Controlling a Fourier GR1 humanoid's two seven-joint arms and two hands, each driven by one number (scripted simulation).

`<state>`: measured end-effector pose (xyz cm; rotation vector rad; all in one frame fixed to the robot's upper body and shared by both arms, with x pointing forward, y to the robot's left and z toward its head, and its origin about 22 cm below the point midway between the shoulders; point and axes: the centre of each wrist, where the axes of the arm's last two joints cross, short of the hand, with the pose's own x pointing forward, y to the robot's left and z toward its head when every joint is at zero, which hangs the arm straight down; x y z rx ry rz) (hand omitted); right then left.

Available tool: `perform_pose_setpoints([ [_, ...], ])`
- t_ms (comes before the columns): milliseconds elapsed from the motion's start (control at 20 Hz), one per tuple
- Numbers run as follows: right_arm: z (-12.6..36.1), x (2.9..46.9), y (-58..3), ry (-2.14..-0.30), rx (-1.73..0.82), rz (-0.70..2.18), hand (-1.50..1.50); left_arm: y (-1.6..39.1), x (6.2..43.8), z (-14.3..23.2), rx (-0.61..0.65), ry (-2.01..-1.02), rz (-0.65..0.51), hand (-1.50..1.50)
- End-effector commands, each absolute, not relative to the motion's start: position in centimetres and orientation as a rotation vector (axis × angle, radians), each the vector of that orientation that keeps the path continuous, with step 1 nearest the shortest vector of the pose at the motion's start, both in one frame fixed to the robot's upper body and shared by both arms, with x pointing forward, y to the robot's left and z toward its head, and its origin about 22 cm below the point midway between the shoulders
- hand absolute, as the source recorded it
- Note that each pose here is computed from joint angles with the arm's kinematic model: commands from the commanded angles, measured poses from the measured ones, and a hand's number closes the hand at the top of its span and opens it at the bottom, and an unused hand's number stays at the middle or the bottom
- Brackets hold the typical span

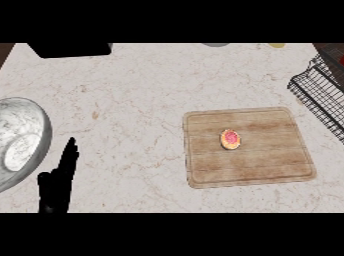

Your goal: Pick the tomato from the cutting board and place it in the tiered basket

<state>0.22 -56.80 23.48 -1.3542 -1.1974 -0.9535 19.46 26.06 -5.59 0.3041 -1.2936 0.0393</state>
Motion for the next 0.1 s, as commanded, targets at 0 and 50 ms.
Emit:
perform_pose_setpoints([
  [0, 23.7, -7.1, -54.6, -1.227, -1.335, -0.906, -1.5, 25.8, 18.5, -6.9, 0.288, -1.284, 0.041, 0.0],
  [50, 21.9, -9.4, -54.8, -1.237, -1.33, -0.929, -1.5, 26.2, 19.8, -5.5, 0.299, -1.277, 0.037, 0.0],
])
